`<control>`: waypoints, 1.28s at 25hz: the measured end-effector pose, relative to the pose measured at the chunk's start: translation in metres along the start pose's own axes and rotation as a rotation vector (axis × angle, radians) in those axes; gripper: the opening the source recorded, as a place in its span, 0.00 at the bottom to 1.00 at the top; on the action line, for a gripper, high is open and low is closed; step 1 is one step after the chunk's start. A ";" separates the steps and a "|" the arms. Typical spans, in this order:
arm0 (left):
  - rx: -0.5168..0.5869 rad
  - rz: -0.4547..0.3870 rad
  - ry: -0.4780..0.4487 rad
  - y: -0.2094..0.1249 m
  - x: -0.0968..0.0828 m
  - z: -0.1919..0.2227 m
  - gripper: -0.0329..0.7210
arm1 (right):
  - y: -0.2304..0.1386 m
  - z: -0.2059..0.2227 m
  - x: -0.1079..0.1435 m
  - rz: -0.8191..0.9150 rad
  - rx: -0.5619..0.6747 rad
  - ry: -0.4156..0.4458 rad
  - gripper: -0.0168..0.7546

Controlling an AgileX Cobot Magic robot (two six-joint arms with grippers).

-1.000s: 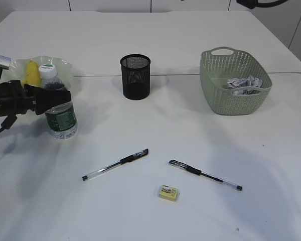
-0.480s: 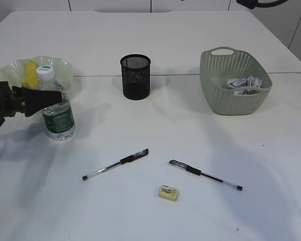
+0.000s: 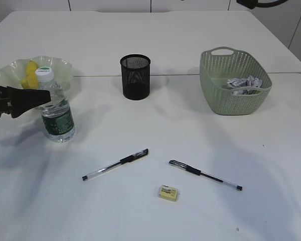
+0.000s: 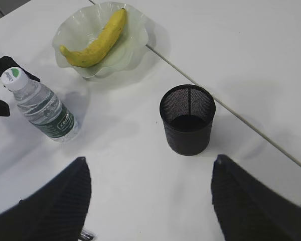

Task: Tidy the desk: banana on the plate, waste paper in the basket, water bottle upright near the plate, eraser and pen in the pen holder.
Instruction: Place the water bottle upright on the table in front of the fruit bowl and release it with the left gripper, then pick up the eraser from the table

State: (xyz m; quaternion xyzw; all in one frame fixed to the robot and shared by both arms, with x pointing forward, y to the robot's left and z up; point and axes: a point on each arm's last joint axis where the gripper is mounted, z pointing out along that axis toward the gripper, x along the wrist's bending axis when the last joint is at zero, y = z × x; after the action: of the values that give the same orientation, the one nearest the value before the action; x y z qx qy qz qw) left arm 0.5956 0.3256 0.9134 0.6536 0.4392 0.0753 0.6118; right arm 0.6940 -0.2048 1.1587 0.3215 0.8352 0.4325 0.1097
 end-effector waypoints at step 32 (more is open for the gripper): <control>-0.208 0.174 0.084 0.096 -0.080 -0.081 0.94 | 0.000 0.000 0.000 -0.001 0.002 -0.003 0.74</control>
State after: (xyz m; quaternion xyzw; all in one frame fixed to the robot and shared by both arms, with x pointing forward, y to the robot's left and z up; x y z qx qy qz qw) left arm 0.5420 0.3446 1.0512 0.6187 0.3958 0.2004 0.6484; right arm 0.6941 -0.2050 1.1585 0.3217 0.8357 0.4311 0.1106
